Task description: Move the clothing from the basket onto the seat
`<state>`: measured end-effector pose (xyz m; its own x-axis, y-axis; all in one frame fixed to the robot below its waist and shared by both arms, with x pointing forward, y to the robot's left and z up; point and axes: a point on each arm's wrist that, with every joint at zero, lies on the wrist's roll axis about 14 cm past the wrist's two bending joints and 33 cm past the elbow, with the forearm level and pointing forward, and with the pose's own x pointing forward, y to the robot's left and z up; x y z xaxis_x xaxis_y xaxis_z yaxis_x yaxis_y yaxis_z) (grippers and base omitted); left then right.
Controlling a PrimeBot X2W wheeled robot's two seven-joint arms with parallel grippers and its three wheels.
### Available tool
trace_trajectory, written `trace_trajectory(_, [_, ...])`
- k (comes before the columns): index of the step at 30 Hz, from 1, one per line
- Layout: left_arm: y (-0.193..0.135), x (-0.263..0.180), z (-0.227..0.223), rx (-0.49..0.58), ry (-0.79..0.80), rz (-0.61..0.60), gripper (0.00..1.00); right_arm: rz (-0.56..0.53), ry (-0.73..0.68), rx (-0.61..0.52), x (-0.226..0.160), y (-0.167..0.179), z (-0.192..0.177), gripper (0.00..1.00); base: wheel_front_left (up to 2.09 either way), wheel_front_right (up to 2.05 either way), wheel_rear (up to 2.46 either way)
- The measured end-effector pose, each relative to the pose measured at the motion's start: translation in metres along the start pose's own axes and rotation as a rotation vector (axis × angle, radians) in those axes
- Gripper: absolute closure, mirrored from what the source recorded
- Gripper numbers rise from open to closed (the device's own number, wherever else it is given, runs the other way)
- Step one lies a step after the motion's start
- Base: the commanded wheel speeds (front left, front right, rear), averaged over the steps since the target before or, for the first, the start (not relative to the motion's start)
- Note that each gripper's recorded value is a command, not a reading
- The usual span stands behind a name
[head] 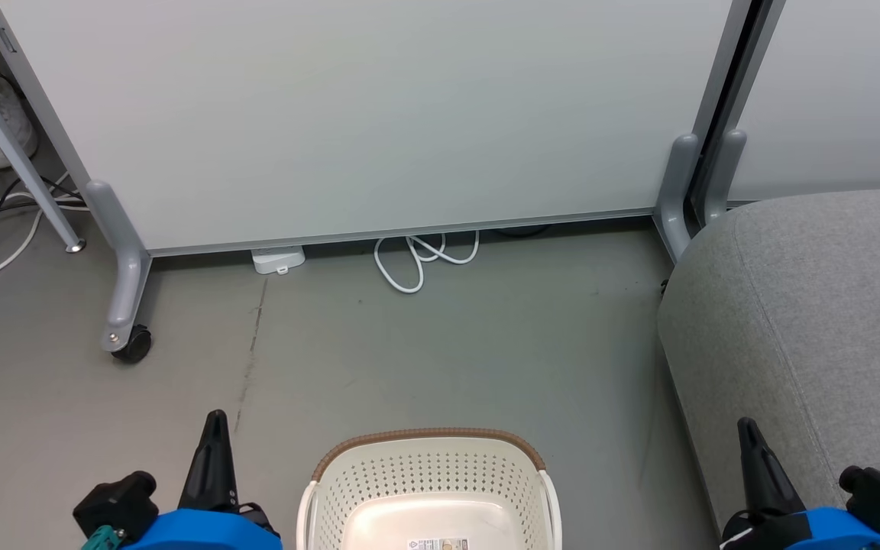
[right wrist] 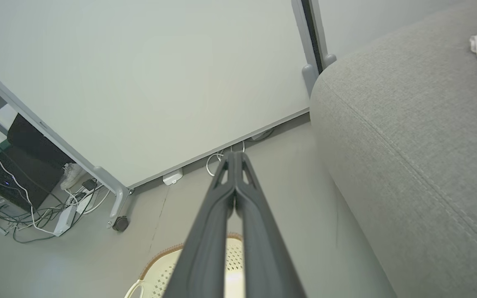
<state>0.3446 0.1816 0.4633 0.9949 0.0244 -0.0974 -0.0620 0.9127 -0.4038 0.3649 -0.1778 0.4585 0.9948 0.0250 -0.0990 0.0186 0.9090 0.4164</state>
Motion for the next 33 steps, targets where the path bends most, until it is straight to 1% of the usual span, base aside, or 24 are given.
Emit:
trace_trajectory(17, [0.009, 0.008, 0.007, -0.266, 0.007, 0.038, 1.00, -0.032, -0.009, 0.265, 0.005, -0.004, 0.008, 1.00, 0.00, 0.00, 0.00])
trace_trajectory(18, [0.008, 0.009, 0.008, -0.296, 0.006, 0.035, 1.00, -0.036, -0.006, 0.291, 0.004, -0.005, 0.008, 1.00, 0.00, 0.00, 0.00])
trace_trajectory(33, [0.010, 0.016, 0.014, -0.492, 0.004, 0.036, 1.00, -0.039, -0.017, 0.485, 0.008, -0.006, 0.016, 1.00, 0.00, 0.00, 0.00])
